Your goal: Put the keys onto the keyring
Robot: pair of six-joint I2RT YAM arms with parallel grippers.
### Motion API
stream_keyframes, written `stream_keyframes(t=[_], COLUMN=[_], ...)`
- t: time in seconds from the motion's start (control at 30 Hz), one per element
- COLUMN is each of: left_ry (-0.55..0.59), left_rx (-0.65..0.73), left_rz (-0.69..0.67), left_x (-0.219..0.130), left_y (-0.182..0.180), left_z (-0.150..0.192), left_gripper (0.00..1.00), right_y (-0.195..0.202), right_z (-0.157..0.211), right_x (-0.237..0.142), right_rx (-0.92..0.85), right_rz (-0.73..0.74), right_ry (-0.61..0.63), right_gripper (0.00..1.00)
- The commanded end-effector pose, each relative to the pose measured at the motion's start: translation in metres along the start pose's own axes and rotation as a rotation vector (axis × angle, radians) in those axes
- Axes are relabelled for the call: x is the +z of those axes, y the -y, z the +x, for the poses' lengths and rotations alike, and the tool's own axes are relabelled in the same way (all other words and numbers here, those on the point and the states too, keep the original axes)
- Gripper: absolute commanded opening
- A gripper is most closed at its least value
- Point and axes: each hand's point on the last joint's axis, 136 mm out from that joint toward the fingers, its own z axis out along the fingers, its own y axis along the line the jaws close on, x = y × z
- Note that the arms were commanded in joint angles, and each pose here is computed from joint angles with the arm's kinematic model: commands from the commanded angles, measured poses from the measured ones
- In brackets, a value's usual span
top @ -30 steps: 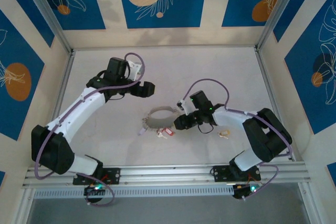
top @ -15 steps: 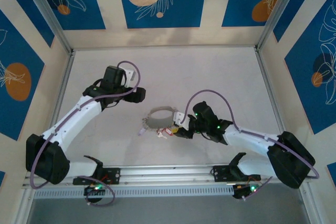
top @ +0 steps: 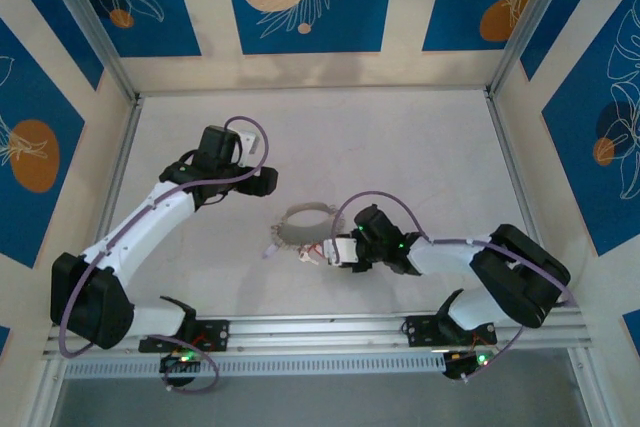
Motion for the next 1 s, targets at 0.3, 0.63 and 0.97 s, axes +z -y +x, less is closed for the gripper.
stream_keyframes(t=[0.3,0.63,0.97], left_ry=[-0.017,-0.036,-0.043], left_rx=[0.012,0.014,0.016], left_rz=[-0.006,-0.006,-0.017], left_x=[0.004,0.009,0.012], left_y=[-0.003,-0.003,-0.005], left_z=[0.002,0.005,0.006], left_gripper=[0.96,0.96,0.96], right_y=[0.032,0.045,0.039], right_z=[0.010,0.014,-0.001], right_x=[0.018,0.011,0.010], right_rx=[-0.001,0.018,0.053], right_rz=[0.135,0.223,0.150], right_ry=[-0.054,-0.045,0.038], right_gripper=[0.34,0.23,0.18])
